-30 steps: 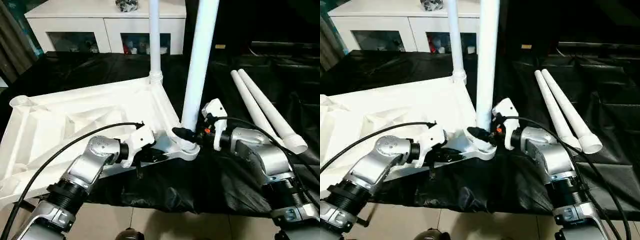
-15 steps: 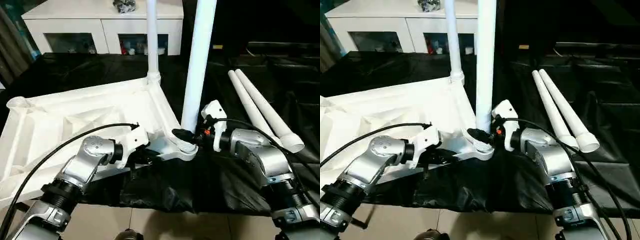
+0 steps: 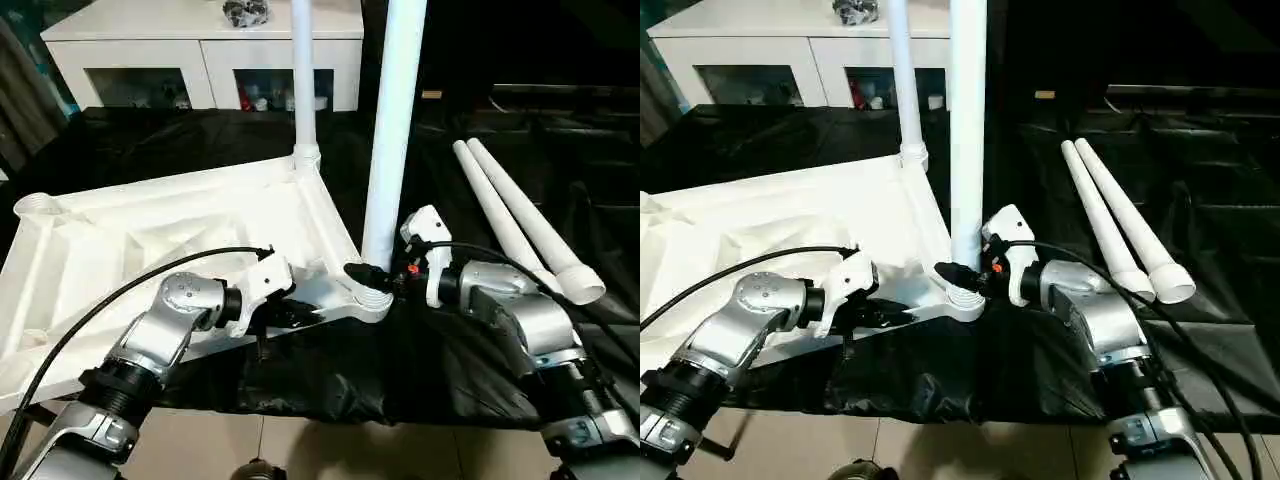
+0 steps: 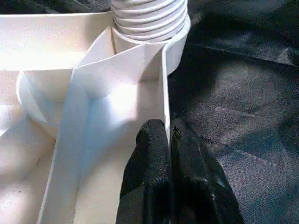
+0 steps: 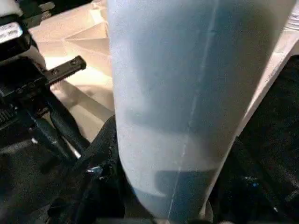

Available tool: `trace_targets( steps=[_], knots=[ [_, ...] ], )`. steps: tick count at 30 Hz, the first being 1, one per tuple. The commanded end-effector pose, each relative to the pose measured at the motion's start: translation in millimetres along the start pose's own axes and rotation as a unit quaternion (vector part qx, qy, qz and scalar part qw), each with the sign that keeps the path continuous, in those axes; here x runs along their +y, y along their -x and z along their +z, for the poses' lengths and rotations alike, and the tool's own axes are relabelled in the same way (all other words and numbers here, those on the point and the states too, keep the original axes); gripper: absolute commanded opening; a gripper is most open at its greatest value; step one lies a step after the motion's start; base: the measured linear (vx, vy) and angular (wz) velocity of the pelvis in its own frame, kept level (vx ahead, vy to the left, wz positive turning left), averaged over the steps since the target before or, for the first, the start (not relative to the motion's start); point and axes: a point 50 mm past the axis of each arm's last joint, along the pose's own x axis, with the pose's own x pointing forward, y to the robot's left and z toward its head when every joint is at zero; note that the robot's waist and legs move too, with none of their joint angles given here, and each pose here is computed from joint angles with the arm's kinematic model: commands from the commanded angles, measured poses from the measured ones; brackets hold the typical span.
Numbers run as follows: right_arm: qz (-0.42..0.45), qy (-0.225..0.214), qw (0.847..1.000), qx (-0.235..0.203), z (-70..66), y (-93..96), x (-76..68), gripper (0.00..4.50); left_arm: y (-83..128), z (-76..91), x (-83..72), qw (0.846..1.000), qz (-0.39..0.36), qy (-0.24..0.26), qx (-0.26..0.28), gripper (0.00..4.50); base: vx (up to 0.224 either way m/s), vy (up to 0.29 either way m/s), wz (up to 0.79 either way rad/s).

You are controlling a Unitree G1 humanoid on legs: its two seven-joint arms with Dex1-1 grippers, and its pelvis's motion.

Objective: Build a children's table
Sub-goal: Insert table leg to table base

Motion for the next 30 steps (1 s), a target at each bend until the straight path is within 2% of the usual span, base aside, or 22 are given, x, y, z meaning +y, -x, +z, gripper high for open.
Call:
trace_targets(
  steps=[1,4,7,9,16,18,22,26,30],
  knots=[
    [-0.015,-0.008,1.000,0.012,-6.2,-2.2,-4.3,1.91,-2,-5.0,-5.5,1.000,-0.020,0.007,0.003,0.00,0.000,0.000,0.00],
    [-0.017,-0.013,1.000,0.015,-9.6,-3.8,-5.7,1.91,-3,-3.5,-5.4,1.000,-0.021,0.006,0.001,0.00,0.000,0.000,0.00],
    [-0.024,-0.038,0.999,0.016,-23.0,4.6,-7.9,1.91,-3,0.4,-1.5,1.000,-0.005,0.015,-0.011,0.00,0.000,0.000,0.00],
    [-0.027,-0.044,0.999,0.014,-25.5,6.6,-8.3,1.91,-3,0.8,-0.8,1.000,-0.002,0.016,-0.013,0.00,0.000,0.000,0.00],
    [-0.069,-0.112,0.991,-0.033,-52.3,18.6,-4.1,1.91,-5,4.0,2.6,1.000,0.014,0.018,-0.021,0.00,0.000,0.000,0.00],
    [-0.073,-0.116,0.990,-0.037,-54.2,18.9,-3.7,1.91,-6,4.0,2.8,1.000,0.014,0.018,-0.021,0.00,0.000,0.000,0.00],
    [-0.100,-0.093,0.989,-0.051,-61.1,19.8,1.7,1.91,-7,6.5,7.0,0.999,0.034,0.011,-0.023,0.00,0.000,0.000,0.00],
    [-0.108,-0.077,0.990,-0.056,-60.5,20.0,4.7,1.91,-7,7.3,6.9,0.999,0.033,0.010,-0.024,0.00,0.000,0.000,0.00],
    [-0.092,-0.045,0.993,-0.051,-56.3,15.6,14.6,1.91,-7,8.4,4.4,0.999,0.023,0.008,-0.023,0.00,0.000,0.000,0.00]
  ],
)
